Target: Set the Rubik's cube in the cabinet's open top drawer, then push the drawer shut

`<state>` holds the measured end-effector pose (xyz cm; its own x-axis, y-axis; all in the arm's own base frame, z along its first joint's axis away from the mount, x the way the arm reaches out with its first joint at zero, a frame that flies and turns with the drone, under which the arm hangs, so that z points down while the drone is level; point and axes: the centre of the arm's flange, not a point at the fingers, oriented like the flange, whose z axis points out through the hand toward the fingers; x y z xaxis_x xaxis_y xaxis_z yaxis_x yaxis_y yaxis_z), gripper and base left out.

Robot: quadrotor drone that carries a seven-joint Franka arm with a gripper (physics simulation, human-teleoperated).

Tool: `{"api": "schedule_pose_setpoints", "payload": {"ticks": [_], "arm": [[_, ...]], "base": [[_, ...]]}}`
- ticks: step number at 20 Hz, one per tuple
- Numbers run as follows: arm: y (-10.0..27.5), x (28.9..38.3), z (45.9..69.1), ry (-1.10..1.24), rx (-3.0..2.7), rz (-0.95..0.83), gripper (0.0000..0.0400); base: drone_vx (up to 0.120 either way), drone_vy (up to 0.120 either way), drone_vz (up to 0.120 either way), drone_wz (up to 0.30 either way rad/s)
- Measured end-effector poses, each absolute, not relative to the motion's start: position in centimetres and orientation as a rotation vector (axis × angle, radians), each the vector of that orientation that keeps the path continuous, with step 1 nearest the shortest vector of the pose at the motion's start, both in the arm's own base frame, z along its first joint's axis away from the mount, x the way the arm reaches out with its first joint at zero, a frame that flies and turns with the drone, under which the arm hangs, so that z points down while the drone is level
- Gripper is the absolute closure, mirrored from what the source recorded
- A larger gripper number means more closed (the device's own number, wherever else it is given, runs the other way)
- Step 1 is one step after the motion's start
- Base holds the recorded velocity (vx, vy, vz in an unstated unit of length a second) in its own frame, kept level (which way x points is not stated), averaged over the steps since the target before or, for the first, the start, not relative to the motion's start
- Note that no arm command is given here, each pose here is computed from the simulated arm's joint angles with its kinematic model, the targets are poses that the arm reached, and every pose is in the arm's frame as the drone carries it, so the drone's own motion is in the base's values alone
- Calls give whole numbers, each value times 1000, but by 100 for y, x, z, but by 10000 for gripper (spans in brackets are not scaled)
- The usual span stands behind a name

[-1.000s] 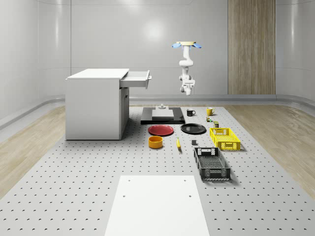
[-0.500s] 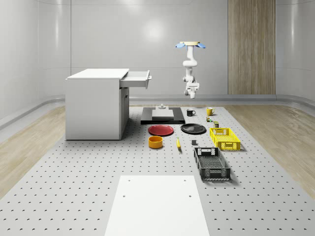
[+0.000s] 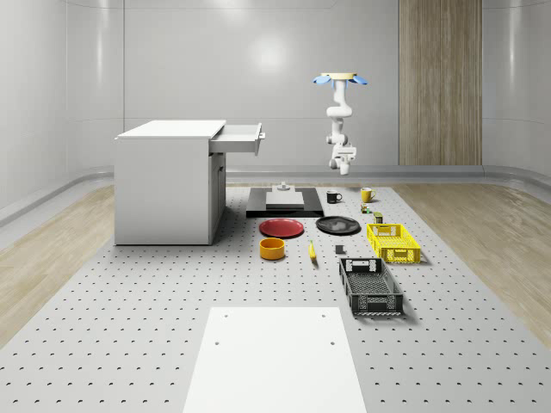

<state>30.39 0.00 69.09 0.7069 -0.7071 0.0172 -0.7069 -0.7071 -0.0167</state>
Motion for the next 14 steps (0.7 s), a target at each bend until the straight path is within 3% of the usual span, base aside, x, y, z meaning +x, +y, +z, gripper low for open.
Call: {"api": "schedule_pose_setpoints", "payload": {"ticks": [14], "arm": [[4, 3029, 6913, 1199, -2894, -53, 0]], "base": [[3, 120, 0, 0]]}}
